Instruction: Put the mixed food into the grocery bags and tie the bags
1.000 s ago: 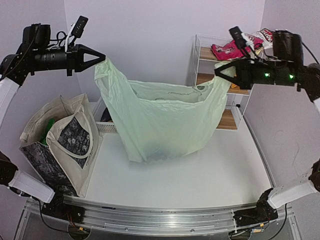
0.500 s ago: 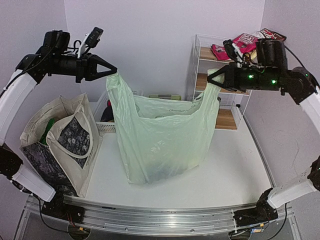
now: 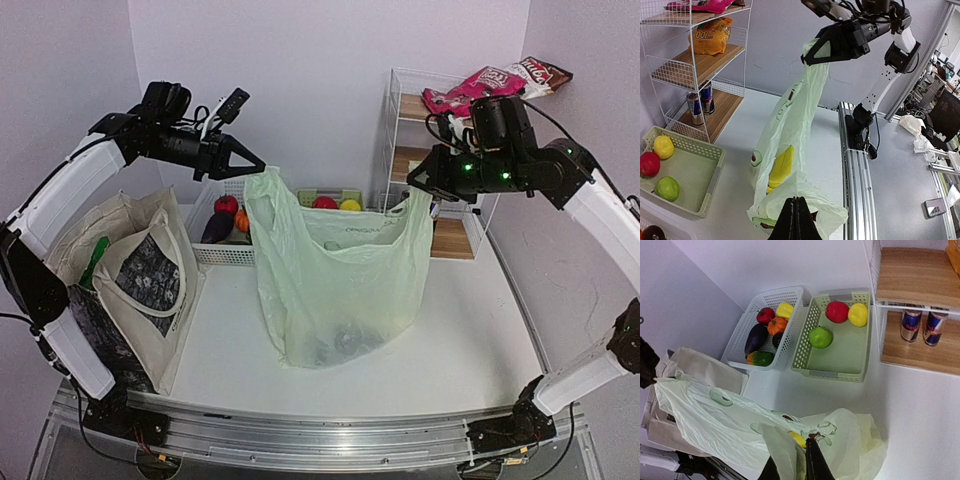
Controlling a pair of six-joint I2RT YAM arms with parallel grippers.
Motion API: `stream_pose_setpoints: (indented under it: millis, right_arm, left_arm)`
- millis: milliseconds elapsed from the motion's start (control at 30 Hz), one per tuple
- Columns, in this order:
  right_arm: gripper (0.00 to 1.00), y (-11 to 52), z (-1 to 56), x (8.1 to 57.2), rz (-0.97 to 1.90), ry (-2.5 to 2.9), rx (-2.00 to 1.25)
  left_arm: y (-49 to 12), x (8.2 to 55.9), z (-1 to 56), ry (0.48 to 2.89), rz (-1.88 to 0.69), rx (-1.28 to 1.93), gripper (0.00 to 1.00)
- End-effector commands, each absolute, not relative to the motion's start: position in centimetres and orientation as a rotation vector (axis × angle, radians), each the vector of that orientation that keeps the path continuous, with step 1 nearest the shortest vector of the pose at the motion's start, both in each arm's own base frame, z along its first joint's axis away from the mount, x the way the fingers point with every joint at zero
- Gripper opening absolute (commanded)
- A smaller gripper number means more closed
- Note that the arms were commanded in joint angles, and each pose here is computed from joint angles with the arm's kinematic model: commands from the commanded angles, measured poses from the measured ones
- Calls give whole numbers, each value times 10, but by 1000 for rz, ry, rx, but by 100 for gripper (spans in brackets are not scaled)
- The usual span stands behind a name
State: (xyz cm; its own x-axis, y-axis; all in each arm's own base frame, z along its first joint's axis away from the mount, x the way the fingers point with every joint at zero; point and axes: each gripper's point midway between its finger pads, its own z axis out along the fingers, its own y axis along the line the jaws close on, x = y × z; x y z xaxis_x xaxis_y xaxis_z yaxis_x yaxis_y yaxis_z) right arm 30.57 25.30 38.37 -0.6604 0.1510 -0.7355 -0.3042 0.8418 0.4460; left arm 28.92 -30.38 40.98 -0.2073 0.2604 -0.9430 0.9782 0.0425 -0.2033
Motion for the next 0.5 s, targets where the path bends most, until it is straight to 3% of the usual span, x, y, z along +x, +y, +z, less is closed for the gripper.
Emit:
stream_pose_setpoints:
  millis: [0, 67, 133, 300, 467]
  right_arm:
    - [36, 241, 391, 320, 540, 2152, -144]
    - [56, 242, 400, 325, 468, 2149, -231]
    - [83, 241, 418, 329, 392, 2112, -328]
    - [89, 277, 482, 324, 463, 1892, -634]
    - [89, 346, 478, 289, 718, 1770, -997]
  left_arm:
    - [-309, 285, 417, 1498, -1194, 1334, 0]
    - [-312, 285, 416, 1495, -1192, 1345, 0]
    - [-314, 285, 415, 1492, -1190, 1357, 0]
    - [-318, 282, 413, 1489, -1180, 1380, 0]
    - [-322, 279, 419, 1475, -1160, 1388, 0]
